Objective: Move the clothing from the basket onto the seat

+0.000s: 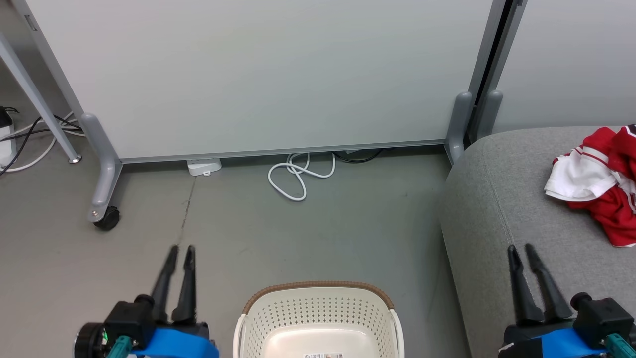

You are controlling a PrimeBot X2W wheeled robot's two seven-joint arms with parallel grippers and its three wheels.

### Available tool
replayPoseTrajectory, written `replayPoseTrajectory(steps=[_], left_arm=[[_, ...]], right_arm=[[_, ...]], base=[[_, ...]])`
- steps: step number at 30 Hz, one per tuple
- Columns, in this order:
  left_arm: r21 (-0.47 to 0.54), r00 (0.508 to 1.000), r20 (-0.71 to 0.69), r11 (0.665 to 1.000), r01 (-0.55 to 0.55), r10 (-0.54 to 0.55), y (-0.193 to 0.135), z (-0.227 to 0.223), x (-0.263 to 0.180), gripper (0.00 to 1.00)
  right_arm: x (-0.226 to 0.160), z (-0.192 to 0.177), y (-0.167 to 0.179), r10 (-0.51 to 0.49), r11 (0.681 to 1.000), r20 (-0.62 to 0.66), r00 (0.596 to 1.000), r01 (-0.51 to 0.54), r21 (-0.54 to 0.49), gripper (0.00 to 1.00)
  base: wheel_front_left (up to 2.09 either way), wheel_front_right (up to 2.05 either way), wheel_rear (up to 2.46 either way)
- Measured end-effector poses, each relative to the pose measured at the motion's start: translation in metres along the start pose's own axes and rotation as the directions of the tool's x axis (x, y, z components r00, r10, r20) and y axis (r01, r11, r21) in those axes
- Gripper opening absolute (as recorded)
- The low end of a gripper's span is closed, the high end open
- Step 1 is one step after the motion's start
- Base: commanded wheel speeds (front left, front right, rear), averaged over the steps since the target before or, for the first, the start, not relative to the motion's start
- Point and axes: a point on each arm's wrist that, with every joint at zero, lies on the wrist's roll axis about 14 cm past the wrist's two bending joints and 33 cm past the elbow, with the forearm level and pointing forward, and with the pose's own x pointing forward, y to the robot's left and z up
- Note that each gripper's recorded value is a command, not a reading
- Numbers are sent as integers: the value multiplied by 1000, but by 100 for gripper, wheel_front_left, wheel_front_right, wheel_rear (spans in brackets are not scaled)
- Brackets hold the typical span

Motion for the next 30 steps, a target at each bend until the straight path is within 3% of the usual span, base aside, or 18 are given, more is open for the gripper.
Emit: replayPoseTrajectory(steps=[4, 14, 30], left_arm=[[-29, 998, -66, 999, -12, 10, 0, -19, -9, 0], [-214, 992, -104, 973, -87, 66, 11, -25, -8, 0], [-462, 985, -135, 873, -156, 105, 19, -26, -2, 0]], right_arm=[[-4, -13, -2, -13, 1000, -47, 999, 14, 22, 0], [-6, -21, -13, -70, 974, -86, 994, 87, 209, 0], [-5, -24, -23, -119, 874, -121, 986, 162, 458, 0]], base=[[0, 0, 0], [0, 0, 0], [0, 0, 0]])
